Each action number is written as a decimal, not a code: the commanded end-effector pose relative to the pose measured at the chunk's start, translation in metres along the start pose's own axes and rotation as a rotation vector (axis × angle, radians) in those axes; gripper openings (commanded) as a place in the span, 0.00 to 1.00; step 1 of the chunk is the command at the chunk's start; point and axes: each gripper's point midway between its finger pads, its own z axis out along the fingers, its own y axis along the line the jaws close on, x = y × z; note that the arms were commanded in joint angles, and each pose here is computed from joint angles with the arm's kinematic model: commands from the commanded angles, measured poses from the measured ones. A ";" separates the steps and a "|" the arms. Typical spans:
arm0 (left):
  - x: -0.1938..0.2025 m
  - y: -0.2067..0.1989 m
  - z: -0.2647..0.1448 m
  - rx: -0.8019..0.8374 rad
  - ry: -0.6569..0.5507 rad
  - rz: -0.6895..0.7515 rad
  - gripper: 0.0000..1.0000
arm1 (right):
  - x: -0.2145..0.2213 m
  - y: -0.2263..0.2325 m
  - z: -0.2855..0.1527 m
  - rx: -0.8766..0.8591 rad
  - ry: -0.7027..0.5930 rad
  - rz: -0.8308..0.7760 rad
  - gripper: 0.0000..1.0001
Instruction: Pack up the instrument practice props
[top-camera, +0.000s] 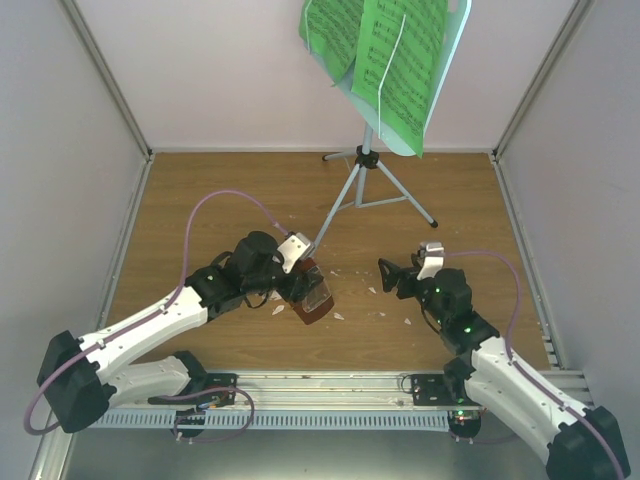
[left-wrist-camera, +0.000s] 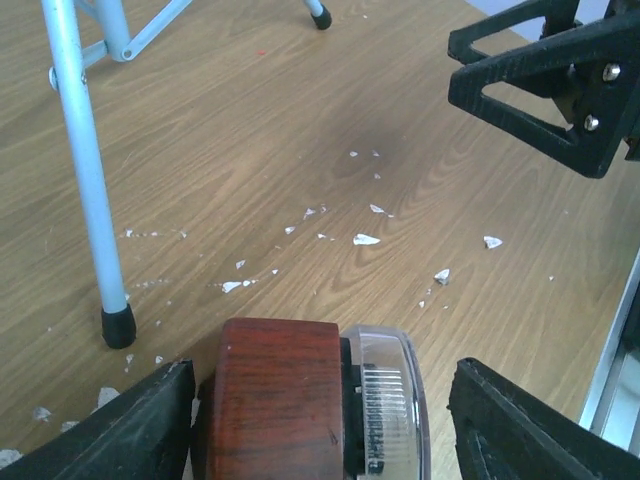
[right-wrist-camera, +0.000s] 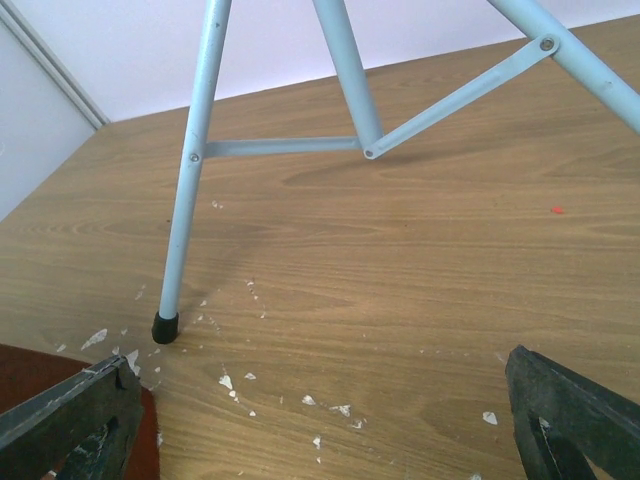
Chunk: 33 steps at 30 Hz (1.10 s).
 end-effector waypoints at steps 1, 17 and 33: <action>-0.008 -0.002 0.000 -0.003 -0.045 0.010 0.68 | 0.000 -0.001 -0.002 -0.008 -0.016 0.023 1.00; -0.020 0.010 -0.002 -0.143 -0.083 -0.028 0.46 | -0.005 0.004 -0.007 -0.035 -0.038 0.005 1.00; -0.091 -0.002 0.023 -0.406 -0.343 -0.246 0.43 | 0.006 0.022 -0.009 -0.155 -0.019 -0.034 0.99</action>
